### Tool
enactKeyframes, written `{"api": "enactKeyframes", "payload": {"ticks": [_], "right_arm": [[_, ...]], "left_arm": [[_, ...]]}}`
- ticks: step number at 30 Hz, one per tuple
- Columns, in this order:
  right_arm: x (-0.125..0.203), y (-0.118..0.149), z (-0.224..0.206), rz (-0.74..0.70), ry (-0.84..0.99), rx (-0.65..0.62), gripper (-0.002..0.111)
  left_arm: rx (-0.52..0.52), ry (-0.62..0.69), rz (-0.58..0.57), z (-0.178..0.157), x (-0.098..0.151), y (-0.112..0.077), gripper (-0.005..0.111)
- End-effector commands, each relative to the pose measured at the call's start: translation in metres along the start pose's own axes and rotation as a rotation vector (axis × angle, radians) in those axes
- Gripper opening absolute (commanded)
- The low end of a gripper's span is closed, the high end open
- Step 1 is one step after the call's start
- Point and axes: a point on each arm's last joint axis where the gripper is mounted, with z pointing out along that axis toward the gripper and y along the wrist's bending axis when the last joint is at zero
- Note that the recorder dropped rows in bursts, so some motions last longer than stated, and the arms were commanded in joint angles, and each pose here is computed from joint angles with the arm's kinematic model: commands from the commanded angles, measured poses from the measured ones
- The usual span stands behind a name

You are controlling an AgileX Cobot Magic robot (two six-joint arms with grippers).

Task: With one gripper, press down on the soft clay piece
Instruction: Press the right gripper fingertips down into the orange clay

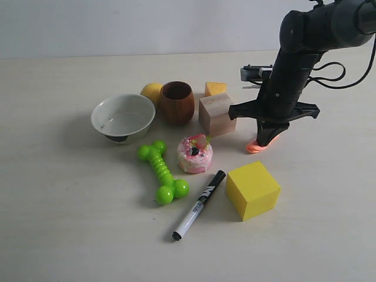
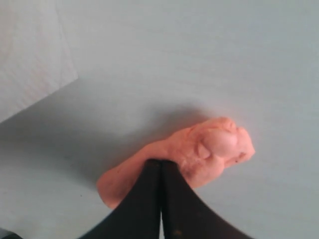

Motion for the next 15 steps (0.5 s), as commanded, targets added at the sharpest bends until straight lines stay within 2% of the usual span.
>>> {"api": "enactKeyframes", "payload": {"ticks": [1,15], "right_arm": [[0.0114,-0.0147,0.0687,-0.016,0.147,0.075,0.000],[0.0107,-0.0150,0.0723,-0.014,0.142,0.073,0.000]], "left_arm": [[-0.003,-0.019,-0.002,-0.0008,-0.0022,0.0001,0.000],[-0.003,-0.019,-0.002,-0.0008,-0.0022,0.0001,0.000]]}}
